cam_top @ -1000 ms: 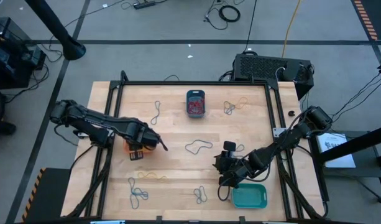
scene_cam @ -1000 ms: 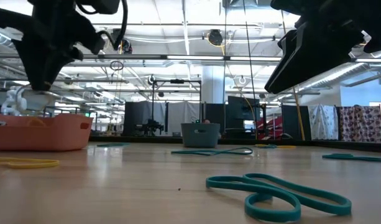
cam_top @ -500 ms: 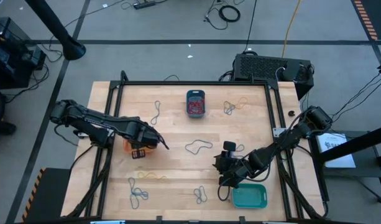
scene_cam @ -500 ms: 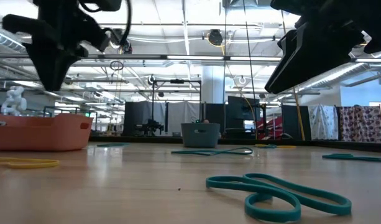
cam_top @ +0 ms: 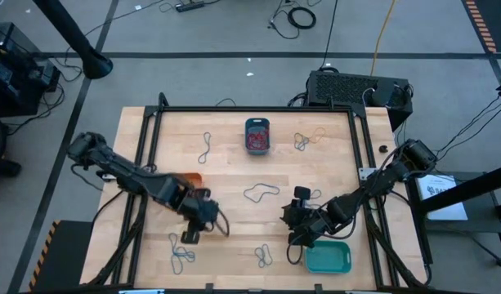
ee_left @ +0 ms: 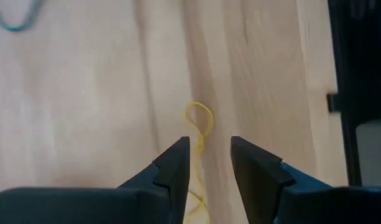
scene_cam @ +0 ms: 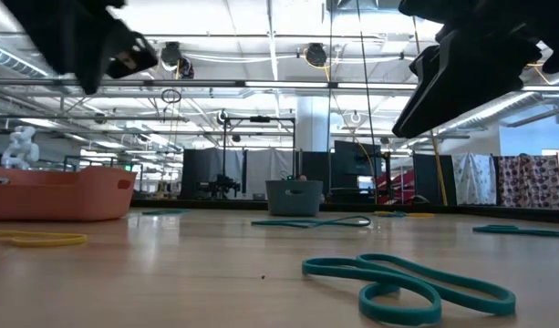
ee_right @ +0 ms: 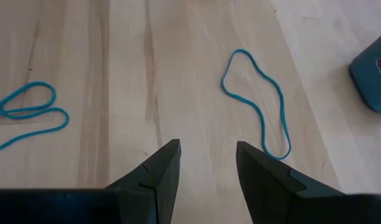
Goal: Sort rubber bands into baskets
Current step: Put the bottom yellow rubber band into the orange bin
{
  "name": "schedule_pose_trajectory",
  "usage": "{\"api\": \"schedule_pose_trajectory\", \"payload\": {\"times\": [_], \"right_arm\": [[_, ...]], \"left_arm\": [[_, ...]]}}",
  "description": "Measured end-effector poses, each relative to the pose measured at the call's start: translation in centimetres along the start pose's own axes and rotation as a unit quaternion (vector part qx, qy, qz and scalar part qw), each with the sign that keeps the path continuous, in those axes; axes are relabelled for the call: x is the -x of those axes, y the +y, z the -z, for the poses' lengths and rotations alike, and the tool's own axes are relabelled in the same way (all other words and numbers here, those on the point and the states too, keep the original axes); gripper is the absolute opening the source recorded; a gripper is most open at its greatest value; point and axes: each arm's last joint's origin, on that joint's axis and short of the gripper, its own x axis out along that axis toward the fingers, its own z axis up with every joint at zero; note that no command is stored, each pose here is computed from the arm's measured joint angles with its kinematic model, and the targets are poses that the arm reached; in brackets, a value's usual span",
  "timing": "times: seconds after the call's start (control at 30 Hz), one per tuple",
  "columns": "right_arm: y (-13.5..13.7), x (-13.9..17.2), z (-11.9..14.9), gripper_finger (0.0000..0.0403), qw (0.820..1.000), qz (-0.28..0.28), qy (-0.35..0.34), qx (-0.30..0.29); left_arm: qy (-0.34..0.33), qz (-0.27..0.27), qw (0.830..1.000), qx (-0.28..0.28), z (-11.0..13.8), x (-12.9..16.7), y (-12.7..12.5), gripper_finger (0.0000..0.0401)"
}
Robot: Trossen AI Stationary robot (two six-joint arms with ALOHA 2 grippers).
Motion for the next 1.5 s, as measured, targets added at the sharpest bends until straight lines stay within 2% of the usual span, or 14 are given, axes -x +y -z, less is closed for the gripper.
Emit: {"api": "schedule_pose_trajectory", "payload": {"times": [0.23,0.5,0.93,1.1,1.4,1.5], "right_arm": [[0.0,0.0,0.0,0.0151,1.000,0.000,-0.001,-0.001],[0.0,0.0,0.0,0.0151,1.000,0.001,-0.003,-0.001],[0.0,0.0,-0.1,0.0151,1.000,0.001,-0.004,-0.003],[0.0,0.0,-0.1,0.0151,1.000,0.001,-0.004,-0.002],[0.0,0.0,-0.1,0.0151,1.000,0.000,-0.004,-0.002],[0.0,0.0,-0.1,0.0151,1.000,0.001,-0.004,-0.001]], "left_arm": [[0.048,-0.049,0.997,-0.040,1.0,-4.5,-2.7,0.0123],[0.122,-0.077,0.988,-0.054,2.0,-9.2,-3.0,0.0123],[0.115,-0.099,0.987,-0.054,1.9,-9.8,-2.6,0.0123],[0.111,-0.076,0.990,-0.050,1.7,-9.9,-2.8,0.0123],[0.146,-0.078,0.985,-0.057,2.3,-11.7,-2.4,0.0122],[0.151,-0.073,0.984,-0.061,2.4,-11.8,-2.4,0.0104]]}}
